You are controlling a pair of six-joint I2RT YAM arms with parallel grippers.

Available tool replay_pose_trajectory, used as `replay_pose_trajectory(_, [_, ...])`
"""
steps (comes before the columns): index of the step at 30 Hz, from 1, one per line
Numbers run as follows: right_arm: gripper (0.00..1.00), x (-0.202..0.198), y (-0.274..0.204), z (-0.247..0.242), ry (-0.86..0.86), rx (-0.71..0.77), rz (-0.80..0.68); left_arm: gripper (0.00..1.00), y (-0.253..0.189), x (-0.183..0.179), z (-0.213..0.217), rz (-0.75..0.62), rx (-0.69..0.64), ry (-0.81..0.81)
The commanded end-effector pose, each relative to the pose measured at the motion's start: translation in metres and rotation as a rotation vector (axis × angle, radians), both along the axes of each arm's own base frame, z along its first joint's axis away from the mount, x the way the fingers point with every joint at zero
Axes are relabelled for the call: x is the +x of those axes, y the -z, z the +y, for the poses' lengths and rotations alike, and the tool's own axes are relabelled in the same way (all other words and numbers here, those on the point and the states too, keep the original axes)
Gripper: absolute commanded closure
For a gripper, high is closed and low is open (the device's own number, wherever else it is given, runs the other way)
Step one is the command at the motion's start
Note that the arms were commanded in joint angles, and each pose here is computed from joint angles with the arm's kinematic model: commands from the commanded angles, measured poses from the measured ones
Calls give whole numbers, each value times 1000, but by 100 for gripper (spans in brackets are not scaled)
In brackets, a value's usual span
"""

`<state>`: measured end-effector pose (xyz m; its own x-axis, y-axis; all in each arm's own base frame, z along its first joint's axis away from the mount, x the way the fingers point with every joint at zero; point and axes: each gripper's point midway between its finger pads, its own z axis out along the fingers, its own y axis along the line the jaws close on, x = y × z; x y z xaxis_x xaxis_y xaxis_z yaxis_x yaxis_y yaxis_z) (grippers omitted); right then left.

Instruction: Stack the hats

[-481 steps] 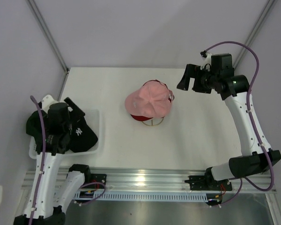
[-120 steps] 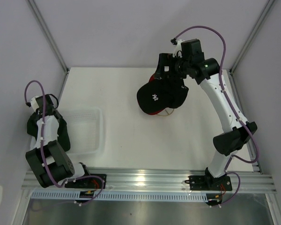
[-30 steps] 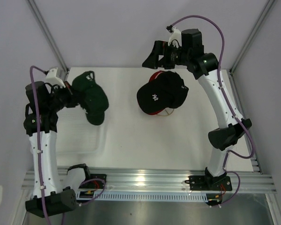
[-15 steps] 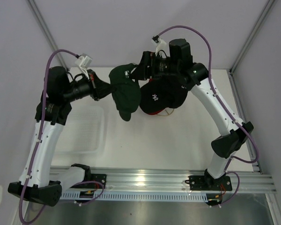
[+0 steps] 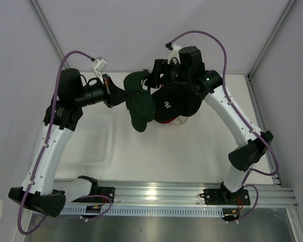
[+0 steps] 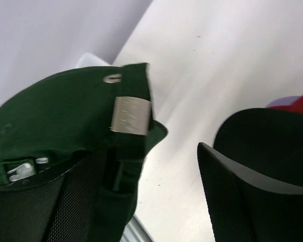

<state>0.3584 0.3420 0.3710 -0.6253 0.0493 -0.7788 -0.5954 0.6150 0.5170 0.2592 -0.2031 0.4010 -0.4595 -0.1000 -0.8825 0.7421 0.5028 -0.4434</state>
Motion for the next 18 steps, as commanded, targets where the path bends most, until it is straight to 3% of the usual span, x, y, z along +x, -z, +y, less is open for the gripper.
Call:
replay_pose_trajectory(1, [24,7,-27,-24,114,-35,-110,99,-26,-12,-1,-102,-11,25])
replay_pose_trajectory(5, [28,8,-33,-18,93,-4,-127,99,-25,-15,-4,-97,-19,54])
replay_pose_trajectory(7, [36,10,-33,-14,86,1,-130,99,-26,-18,-5,-96,-25,73])
replay_pose_trajectory(13, [71,26,-29,-7,95,1,-152,99,-17,-19,-6,-84,-17,86])
replay_pose_trajectory(16, [90,33,-28,-13,131,-40,-166,99,-6,-10,-3,-65,10,40])
replay_pose_trajectory(18, [97,41,-28,-24,183,-97,-178,99,10,8,6,-39,66,-49])
